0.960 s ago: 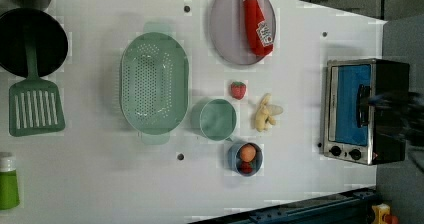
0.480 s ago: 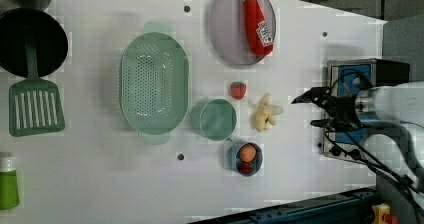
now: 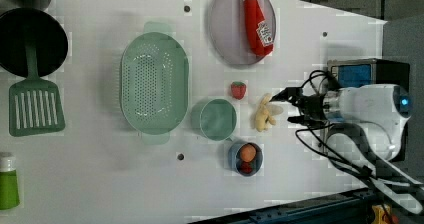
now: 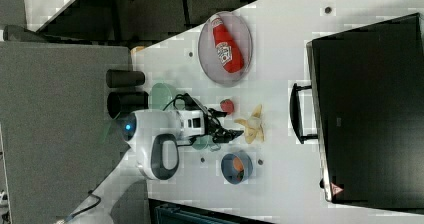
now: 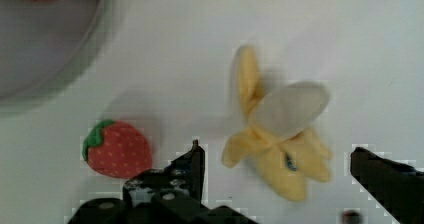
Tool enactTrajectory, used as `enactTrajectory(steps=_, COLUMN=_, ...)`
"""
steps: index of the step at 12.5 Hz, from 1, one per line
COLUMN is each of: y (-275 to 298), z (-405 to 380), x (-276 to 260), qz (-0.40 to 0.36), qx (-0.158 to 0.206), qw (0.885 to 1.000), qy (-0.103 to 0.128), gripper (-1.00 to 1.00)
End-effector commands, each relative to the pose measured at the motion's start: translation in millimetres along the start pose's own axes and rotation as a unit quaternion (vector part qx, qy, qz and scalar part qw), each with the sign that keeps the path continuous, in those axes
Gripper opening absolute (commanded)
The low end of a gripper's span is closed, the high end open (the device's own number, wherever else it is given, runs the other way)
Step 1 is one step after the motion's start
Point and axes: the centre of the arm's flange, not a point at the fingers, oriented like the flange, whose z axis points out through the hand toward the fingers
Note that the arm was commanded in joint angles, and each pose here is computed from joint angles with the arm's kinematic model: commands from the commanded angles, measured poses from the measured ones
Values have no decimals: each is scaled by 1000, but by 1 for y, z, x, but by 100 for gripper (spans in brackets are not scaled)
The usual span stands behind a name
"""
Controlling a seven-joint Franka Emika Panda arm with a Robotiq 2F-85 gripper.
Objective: Pick banana from table and place on oven.
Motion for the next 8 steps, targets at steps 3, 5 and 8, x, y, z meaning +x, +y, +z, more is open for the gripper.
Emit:
enactTrajectory(steps=3, y=-3, z=56, x=-17, qz=-22, qx=-9, qw=1000, qy=-13, gripper=100)
enactTrajectory(steps=5, y=-1, z=64, x=-19, qz=-21, qx=-10, qw=1000, qy=-15, gripper=100)
enactTrajectory(steps=8, y=-1, z=65, x=-19, qz=-20, qx=-6, qw=1000, qy=-11, gripper=18)
